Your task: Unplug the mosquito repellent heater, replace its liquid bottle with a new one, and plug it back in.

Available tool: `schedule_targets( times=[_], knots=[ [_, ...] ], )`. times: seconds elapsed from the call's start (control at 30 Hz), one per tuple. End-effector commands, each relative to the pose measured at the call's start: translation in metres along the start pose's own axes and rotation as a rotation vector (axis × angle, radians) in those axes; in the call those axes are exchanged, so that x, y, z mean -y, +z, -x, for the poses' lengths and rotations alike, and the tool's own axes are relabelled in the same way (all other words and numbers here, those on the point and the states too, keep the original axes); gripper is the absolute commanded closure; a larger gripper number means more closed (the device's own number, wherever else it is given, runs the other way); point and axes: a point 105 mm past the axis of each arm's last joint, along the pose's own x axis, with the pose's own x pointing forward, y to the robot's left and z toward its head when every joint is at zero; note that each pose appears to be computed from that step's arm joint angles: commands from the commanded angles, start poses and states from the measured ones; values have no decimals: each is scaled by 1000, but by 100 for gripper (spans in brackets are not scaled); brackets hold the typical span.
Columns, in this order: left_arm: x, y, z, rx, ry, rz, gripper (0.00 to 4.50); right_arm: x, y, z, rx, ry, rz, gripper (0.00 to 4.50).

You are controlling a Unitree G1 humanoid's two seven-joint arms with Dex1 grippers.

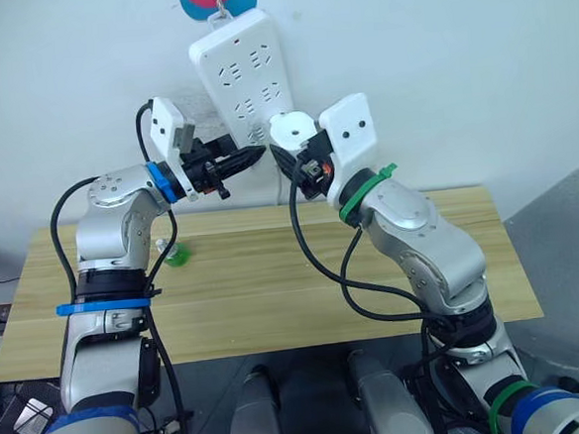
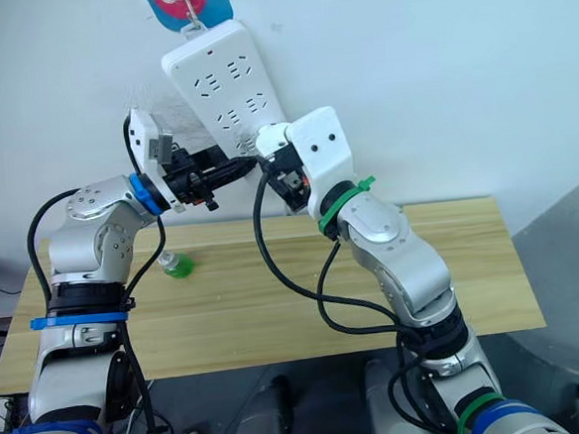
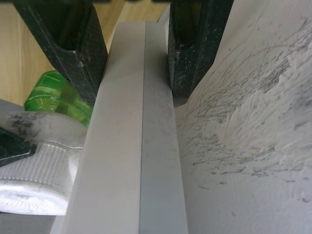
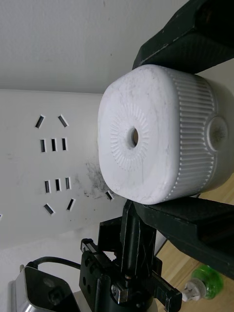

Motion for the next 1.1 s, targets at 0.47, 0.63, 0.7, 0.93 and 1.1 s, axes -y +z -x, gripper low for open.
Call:
schedule_targets(
  times=[0.47,0.63,0.7,0.93,1.1],
  knots=[
    [4,-37,43,-139,120,-160,221,26,14,52,13,-95,-157,154],
    [31,-43,56,-118,117,-148,66,35,12,56,26,-131,-216,154],
    [43,-43,56,-88,142,-137,2,37,8,58,28,-145,-262,154],
    [118,-35,20,42,7,-137,0,36,3,62,60,-151,-429,154],
    [126,-29,-7,163,50,-149,0,31,4,57,78,-145,-621,154]
  ],
)
